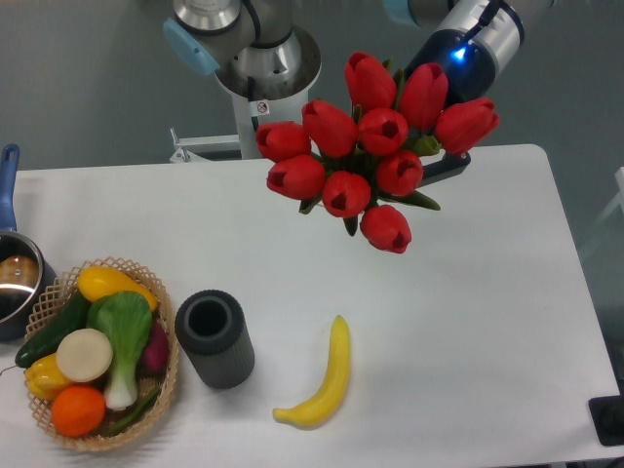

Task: Insert the flowers into the vase
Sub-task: 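Hold the red tulip bunch and begin moving it toward the black vase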

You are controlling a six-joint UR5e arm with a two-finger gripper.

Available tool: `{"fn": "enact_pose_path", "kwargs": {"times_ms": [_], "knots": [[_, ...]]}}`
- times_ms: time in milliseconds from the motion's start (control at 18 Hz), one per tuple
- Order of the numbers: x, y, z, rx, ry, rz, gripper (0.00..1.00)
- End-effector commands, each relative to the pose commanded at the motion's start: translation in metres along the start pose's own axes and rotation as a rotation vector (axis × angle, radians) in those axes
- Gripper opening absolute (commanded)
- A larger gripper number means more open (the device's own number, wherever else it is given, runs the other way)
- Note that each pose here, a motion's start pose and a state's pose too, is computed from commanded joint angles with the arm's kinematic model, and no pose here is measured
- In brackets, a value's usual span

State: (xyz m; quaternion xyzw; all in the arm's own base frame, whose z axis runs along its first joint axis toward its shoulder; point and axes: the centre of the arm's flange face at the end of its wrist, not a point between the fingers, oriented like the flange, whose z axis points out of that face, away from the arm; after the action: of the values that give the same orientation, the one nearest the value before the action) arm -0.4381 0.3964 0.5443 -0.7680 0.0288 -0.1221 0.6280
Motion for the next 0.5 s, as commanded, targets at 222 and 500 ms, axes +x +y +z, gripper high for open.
{"fn": "enact_pose_path", "kwargs": {"times_ms": [222,500], "knots": [[0.0,0.002,0.001,-0.002,0.001,-0.003,0.23],[0.005,0.0,0.011,-0.003,0.02,0.005,0.23]]}}
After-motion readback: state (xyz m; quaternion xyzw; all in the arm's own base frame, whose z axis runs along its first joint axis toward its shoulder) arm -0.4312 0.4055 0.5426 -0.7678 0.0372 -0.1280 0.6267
